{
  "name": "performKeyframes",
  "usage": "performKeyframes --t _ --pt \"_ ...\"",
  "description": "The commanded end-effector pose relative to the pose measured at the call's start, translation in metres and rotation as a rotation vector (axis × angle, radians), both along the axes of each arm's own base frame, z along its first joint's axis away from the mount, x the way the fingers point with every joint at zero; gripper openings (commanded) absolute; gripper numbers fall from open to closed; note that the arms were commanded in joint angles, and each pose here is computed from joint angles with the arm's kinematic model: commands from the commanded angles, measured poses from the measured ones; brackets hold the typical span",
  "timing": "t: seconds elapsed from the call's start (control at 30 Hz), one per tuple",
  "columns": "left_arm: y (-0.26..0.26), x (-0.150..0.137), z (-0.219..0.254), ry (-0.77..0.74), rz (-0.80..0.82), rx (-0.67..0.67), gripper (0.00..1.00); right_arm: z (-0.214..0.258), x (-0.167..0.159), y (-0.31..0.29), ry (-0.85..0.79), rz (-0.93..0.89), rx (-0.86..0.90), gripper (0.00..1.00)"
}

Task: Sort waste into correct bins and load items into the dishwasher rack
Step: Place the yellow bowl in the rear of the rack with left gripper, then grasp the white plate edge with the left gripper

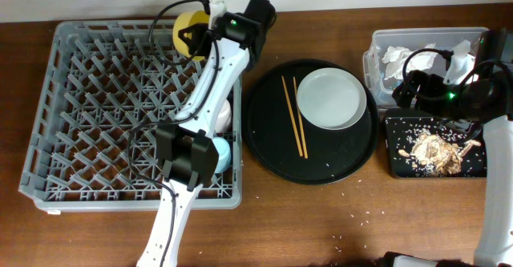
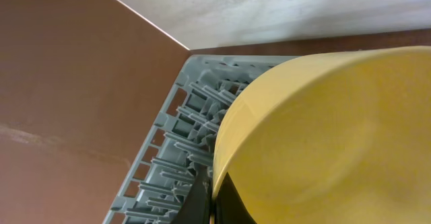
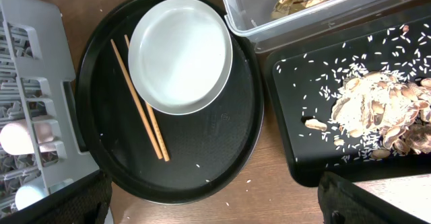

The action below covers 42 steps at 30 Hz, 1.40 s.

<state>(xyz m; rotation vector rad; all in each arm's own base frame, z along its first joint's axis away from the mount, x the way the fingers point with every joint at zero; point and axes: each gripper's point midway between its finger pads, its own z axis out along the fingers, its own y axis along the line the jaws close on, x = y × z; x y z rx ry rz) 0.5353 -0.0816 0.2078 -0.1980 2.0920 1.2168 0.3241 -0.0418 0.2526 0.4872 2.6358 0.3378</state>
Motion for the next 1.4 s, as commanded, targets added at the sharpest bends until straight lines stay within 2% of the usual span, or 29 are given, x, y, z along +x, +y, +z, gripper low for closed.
performKeyframes --t 0.0,0.17,0.27,0.4,0.57,0.77,0.8,0.83,0.87,1.0,1.17,1.2,1.23,1.3,1.37 --pt "-0.013 0.002 -0.025 0.024 -0.012 0.035 0.0 0.0 0.001 -0.003 0.0 -0.001 -0.015 0.99" --pt "-0.011 0.001 -0.034 0.056 -0.008 0.078 0.0 0.0 0.001 -0.003 0.0 0.0 -0.015 0.98" --pt "-0.005 -0.002 -0.015 0.026 0.014 0.194 0.0 0.0 0.001 -0.003 0.0 0.0 -0.015 0.98" --pt "-0.007 -0.002 -0.023 0.043 0.006 0.147 0.0 0.0 0.001 -0.003 0.0 -0.001 -0.015 0.98" --pt "-0.03 -0.01 -0.053 0.151 -0.054 0.006 0.0 0.0 0.001 -0.003 0.0 0.0 -0.015 0.99" --pt "-0.033 -0.029 -0.058 0.279 -0.074 0.045 0.04 0.0 0.001 -0.003 0.0 -0.001 -0.015 0.99" --pt "-0.033 -0.032 -0.058 0.299 -0.075 0.055 0.09 0.0 0.0 -0.003 0.001 0.0 -0.015 0.99" --pt "-0.033 -0.034 -0.059 0.312 -0.076 0.055 0.41 0.0 0.001 -0.003 0.0 0.0 -0.015 0.99" --pt "-0.034 -0.035 -0.061 0.323 -0.077 0.04 0.47 0.0 0.001 -0.003 0.0 0.0 -0.015 0.98" --pt "-0.044 -0.042 -0.078 0.411 -0.111 -0.072 0.47 0.0 0.001 -0.003 0.0 0.0 -0.015 0.99" --pt "-0.072 -0.045 -0.055 0.448 -0.24 -0.29 0.56 0.0 0.001 -0.003 0.0 0.0 -0.015 0.98" --pt "-0.091 -0.049 -0.038 0.458 -0.334 -0.414 0.61 0.0 0.001 -0.003 0.0 0.0 -0.015 0.98" --pt "-0.101 -0.051 -0.031 0.461 -0.38 -0.471 0.68 0.0 0.001 -0.003 0.0 0.0 -0.015 0.98" --pt "-0.141 -0.063 -0.01 0.47 -0.538 -0.707 0.92 0.0 0.001 -0.003 0.0 0.0 -0.015 0.98" --pt "-0.173 -0.073 -0.007 0.519 -0.655 -0.859 0.95 0.0 0.001 -0.003 0.0 0.0 -0.015 0.99"
